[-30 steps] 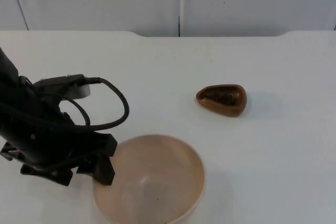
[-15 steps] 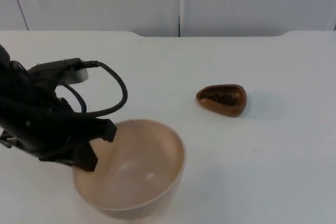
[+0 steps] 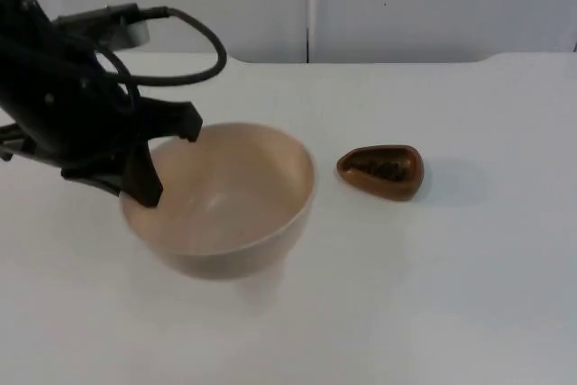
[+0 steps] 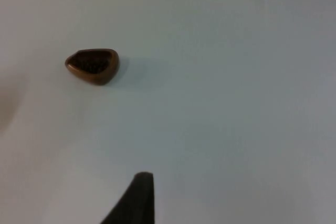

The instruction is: Pick up the bowl with the left hand and pour the coffee beans from the cup into the bowl with the right hand.

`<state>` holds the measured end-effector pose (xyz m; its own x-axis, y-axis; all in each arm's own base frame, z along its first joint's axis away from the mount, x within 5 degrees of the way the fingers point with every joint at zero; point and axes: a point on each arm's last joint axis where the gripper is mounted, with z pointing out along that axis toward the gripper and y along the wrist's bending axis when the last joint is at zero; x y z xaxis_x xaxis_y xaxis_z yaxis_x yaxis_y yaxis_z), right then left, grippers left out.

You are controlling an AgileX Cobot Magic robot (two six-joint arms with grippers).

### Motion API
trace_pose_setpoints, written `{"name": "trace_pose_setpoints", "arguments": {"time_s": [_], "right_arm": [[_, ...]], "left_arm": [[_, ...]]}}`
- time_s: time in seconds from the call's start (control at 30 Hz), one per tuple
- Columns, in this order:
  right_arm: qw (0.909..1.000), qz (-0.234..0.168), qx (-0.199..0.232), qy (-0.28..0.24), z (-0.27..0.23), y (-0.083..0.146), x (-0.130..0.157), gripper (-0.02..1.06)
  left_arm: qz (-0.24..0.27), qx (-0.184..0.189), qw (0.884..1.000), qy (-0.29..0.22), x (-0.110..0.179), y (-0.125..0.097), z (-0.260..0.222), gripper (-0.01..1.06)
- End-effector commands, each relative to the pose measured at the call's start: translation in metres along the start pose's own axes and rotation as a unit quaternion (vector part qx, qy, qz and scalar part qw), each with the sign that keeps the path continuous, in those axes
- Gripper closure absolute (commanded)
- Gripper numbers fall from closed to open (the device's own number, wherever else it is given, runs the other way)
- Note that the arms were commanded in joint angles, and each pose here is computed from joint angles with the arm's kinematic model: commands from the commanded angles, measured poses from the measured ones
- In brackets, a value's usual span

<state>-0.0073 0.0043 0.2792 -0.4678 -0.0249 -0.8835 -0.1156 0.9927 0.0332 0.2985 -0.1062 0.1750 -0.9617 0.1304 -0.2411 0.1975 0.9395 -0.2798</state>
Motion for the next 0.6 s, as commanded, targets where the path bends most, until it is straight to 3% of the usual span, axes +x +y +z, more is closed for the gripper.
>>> {"name": "trace_pose_setpoints", "arguments": {"time_s": [0.0,0.2,0.57], "right_arm": [[1.0,-0.003,0.003,-0.005,-0.0005,0.0,-0.0004,-0.01],[1.0,-0.003,0.003,-0.005,-0.0005,0.0,-0.0004,-0.01],[1.0,-0.003,0.003,-0.005,-0.0005,0.0,-0.0004,-0.01]], "left_arm": [[0.001,0.0,1.0,-0.005,-0.0089,-0.0045,-0.0122,1.05],[0.005,0.002,1.0,-0.019,-0.0164,-0.0074,-0.0189,1.05],[0.024,-0.012,1.0,-0.001,-0.0133,-0.0042,-0.0191,1.05]]}}
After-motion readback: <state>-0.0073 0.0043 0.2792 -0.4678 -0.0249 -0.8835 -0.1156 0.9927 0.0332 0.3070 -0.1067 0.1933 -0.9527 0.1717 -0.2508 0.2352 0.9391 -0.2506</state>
